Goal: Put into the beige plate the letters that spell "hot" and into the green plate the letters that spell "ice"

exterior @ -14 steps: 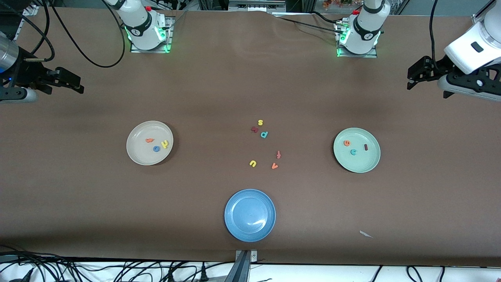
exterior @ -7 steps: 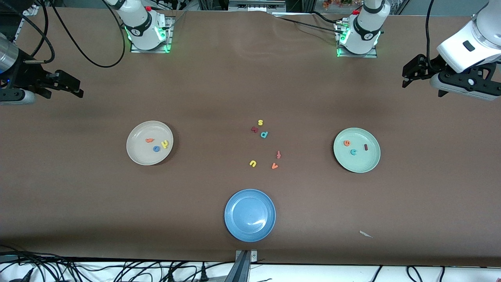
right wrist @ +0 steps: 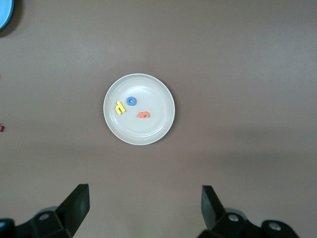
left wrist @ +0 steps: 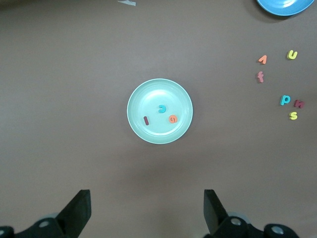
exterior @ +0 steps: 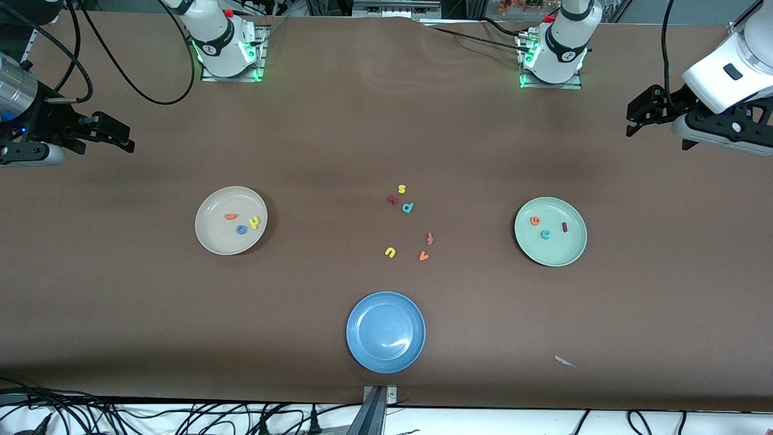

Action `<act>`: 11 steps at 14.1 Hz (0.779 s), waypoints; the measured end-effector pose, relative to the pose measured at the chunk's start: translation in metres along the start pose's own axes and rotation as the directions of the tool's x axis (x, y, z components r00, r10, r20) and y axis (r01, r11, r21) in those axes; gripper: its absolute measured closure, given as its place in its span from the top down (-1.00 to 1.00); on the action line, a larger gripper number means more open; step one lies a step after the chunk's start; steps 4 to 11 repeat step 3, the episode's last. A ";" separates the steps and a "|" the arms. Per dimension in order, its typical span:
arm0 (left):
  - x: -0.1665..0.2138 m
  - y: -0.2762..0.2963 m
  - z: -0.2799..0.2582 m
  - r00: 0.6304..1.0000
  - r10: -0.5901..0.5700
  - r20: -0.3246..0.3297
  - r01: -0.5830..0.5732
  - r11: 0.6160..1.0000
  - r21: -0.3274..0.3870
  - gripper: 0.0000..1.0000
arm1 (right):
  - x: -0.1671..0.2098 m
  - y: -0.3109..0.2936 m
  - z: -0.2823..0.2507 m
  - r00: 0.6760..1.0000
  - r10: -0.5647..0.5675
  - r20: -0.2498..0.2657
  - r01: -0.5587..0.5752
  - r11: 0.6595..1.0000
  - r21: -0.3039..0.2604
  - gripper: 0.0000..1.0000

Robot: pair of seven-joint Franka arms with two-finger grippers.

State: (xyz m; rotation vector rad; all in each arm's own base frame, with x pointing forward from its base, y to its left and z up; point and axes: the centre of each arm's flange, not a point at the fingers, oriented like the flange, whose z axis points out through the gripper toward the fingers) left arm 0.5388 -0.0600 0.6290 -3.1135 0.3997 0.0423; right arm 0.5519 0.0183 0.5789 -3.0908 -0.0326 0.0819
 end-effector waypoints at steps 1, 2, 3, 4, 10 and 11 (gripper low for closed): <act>0.001 0.000 0.000 1.000 0.000 -0.001 0.000 1.000 0.000 1.00 | 0.000 0.000 0.000 1.000 0.000 0.000 0.000 1.000 0.000 1.00; 0.003 -0.001 0.000 1.000 -0.001 -0.001 0.001 1.000 0.000 1.00 | 0.000 0.000 0.000 1.000 0.000 0.000 0.000 1.000 0.000 1.00; 0.004 -0.001 0.001 1.000 -0.001 0.000 0.001 1.000 -0.001 1.00 | 0.000 0.000 0.000 1.000 0.000 0.000 0.000 1.000 0.000 1.00; 0.004 -0.001 0.001 1.000 -0.001 0.000 0.001 1.000 -0.001 1.00 | 0.000 0.000 0.000 1.000 0.000 0.000 0.000 1.000 0.000 1.00; 0.004 -0.001 0.001 1.000 -0.001 0.000 0.001 1.000 -0.001 1.00 | 0.000 0.000 0.000 1.000 0.000 0.000 0.000 1.000 0.000 1.00; 0.004 -0.001 0.001 1.000 -0.001 0.000 0.001 1.000 -0.001 1.00 | 0.000 0.000 0.000 1.000 0.000 0.000 0.000 1.000 0.000 1.00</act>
